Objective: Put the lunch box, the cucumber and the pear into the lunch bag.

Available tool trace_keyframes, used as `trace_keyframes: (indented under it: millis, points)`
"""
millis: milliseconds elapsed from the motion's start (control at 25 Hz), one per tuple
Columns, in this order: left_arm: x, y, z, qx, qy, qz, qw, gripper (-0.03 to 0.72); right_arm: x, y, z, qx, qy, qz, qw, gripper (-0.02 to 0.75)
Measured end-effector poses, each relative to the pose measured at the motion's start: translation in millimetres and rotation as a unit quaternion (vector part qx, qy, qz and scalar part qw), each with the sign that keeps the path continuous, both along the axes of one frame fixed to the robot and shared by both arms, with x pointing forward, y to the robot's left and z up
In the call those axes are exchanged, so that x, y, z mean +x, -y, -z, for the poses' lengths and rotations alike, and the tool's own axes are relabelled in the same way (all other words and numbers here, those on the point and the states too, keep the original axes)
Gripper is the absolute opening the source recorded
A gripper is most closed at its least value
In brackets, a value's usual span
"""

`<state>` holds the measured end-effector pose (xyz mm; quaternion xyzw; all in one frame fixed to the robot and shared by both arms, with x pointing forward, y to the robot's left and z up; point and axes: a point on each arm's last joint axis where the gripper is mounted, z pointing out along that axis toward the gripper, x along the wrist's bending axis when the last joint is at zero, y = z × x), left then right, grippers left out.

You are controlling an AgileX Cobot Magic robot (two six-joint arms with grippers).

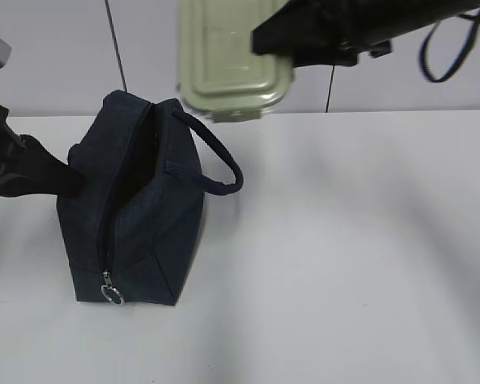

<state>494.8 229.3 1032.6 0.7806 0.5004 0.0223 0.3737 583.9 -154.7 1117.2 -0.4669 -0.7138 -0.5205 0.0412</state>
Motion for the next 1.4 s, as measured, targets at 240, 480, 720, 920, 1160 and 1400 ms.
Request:
trace_keyframes:
  millis: [240,480,720,920,1160,1400]
  points:
    - [-0.2,0.2,0.0,-0.001,-0.001,0.001,1.0,0.001,-4.1,-75.6,22.3,0.008,0.007,-0.05,0.999,0.326]
    - [-0.4,0.2,0.0,-0.001,-0.002,0.001,1.0,0.001,6.3,-91.0,35.2,0.023,0.004,-0.012,1.0,0.323]
    - [-0.8,0.3,0.5,0.0,-0.004,0.004,1.0,0.001,15.1,-93.3,64.9,-0.017,-0.033,-0.007,0.999,0.321]
    - [-0.1,0.7,-0.3,-0.005,-0.002,0.0,1.0,0.001,14.8,-80.8,85.6,-0.142,-0.06,0.0,0.988,0.321]
    - [-0.1,1.4,-0.8,-0.01,-0.003,-0.001,1.0,0.001,15.1,-75.1,96.4,-0.184,-0.087,0.015,0.979,0.321]
    - [-0.1,1.4,-0.8,-0.01,-0.003,-0.001,1.0,0.001,15.4,-83.4,100.7,-0.153,-0.105,0.015,0.983,0.321]
